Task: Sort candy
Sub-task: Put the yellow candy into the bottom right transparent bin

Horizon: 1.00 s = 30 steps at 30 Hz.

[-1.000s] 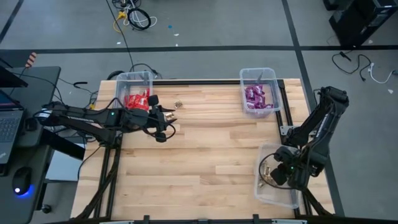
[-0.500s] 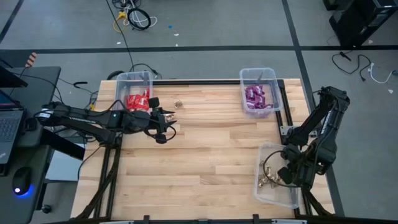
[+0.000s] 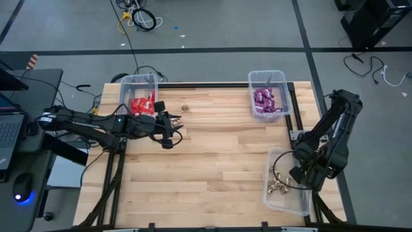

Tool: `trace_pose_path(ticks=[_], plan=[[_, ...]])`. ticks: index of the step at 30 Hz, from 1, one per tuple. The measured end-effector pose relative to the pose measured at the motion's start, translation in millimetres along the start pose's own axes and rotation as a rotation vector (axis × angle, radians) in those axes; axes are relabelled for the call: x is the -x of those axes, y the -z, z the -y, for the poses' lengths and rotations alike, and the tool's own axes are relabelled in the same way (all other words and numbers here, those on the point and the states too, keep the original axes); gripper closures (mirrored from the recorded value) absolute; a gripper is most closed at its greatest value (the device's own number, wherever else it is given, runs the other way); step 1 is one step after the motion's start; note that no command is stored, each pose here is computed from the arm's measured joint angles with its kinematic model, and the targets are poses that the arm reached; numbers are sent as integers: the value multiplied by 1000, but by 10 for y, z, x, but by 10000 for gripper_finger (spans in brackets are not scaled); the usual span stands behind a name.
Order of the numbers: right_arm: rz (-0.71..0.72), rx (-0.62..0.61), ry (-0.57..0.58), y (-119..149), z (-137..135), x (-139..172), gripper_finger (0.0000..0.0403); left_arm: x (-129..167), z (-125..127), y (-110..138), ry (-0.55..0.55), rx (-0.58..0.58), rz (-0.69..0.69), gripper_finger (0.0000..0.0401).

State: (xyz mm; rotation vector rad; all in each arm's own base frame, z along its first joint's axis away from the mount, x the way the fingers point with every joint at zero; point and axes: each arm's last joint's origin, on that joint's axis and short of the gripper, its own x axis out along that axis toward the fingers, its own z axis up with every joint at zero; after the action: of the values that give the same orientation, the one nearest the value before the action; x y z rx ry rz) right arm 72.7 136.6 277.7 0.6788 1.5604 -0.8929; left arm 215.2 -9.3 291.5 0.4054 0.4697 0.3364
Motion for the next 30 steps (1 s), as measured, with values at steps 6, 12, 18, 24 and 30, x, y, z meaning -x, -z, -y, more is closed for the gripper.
trace_pose_path(ticks=[6, 12, 18, 24, 30], plan=[[16, 25, 40, -64, -19, -102, 402, 0, -1, -5, -1, 2, 5, 228], [36, 65, 104, -172, -23, -268, 403, 0, -1, -4, -1, 1, 4, 228], [113, 118, 109, -284, -45, -327, 403, 0, -1, -5, -1, 1, 4, 228], [128, 134, 106, -376, -72, -320, 403, 0, -2, -5, -1, 1, 5, 228], [159, 126, 11, -377, -123, -106, 403, 0, 4, 14, 4, -8, -13, 228]])
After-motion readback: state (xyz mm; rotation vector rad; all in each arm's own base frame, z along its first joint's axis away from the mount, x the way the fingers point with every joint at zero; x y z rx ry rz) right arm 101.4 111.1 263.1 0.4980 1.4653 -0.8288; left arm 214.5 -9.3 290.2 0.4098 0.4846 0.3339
